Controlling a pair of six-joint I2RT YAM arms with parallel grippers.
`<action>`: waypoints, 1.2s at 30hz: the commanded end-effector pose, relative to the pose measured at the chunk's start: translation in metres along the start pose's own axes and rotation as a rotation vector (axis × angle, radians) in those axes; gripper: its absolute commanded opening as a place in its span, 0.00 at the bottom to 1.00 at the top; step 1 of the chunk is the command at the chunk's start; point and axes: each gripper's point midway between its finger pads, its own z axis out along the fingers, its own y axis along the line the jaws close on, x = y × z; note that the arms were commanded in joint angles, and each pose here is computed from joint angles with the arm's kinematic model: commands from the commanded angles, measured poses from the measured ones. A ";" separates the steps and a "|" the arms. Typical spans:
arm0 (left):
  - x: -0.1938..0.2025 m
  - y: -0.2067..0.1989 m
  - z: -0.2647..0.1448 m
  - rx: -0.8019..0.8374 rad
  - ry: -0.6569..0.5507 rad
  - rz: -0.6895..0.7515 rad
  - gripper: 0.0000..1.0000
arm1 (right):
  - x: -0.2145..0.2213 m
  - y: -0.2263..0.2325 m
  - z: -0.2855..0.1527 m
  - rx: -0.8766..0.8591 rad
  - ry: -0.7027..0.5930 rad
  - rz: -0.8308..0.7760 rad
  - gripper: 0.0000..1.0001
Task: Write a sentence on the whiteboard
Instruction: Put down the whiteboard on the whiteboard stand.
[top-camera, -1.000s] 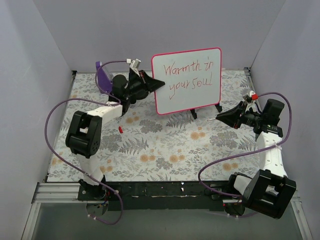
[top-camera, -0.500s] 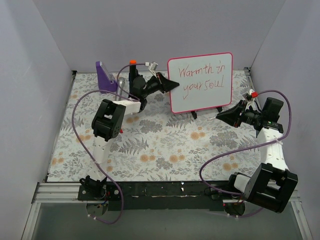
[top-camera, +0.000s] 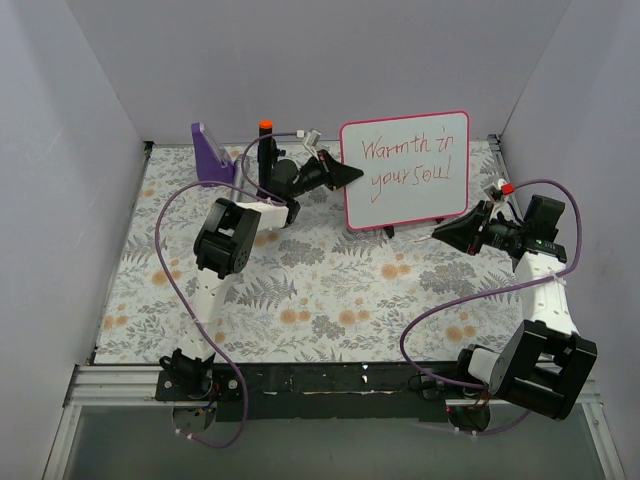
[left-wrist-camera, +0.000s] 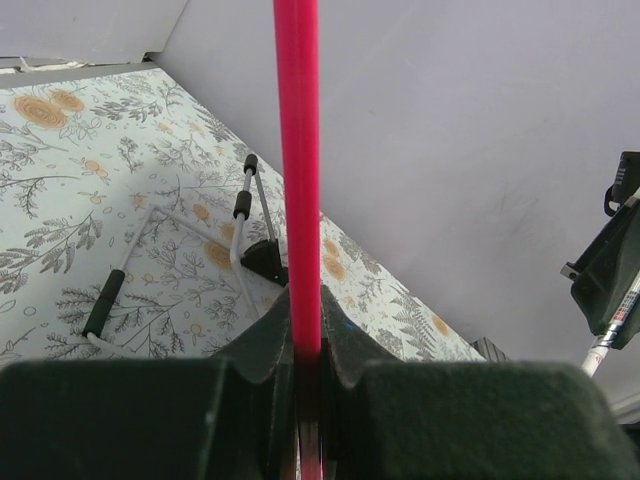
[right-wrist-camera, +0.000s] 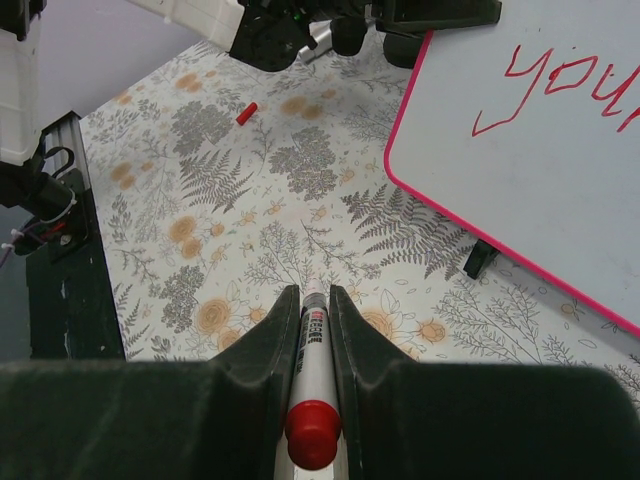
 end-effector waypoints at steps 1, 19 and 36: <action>-0.058 -0.030 -0.008 0.072 -0.192 0.122 0.00 | -0.014 0.001 -0.001 -0.007 -0.010 -0.053 0.01; -0.078 -0.036 -0.009 0.052 -0.259 0.152 0.00 | -0.012 0.000 -0.001 -0.009 -0.008 -0.047 0.01; -0.018 -0.025 -0.027 -0.027 -0.172 0.135 0.05 | -0.010 -0.002 0.000 -0.007 -0.002 -0.043 0.01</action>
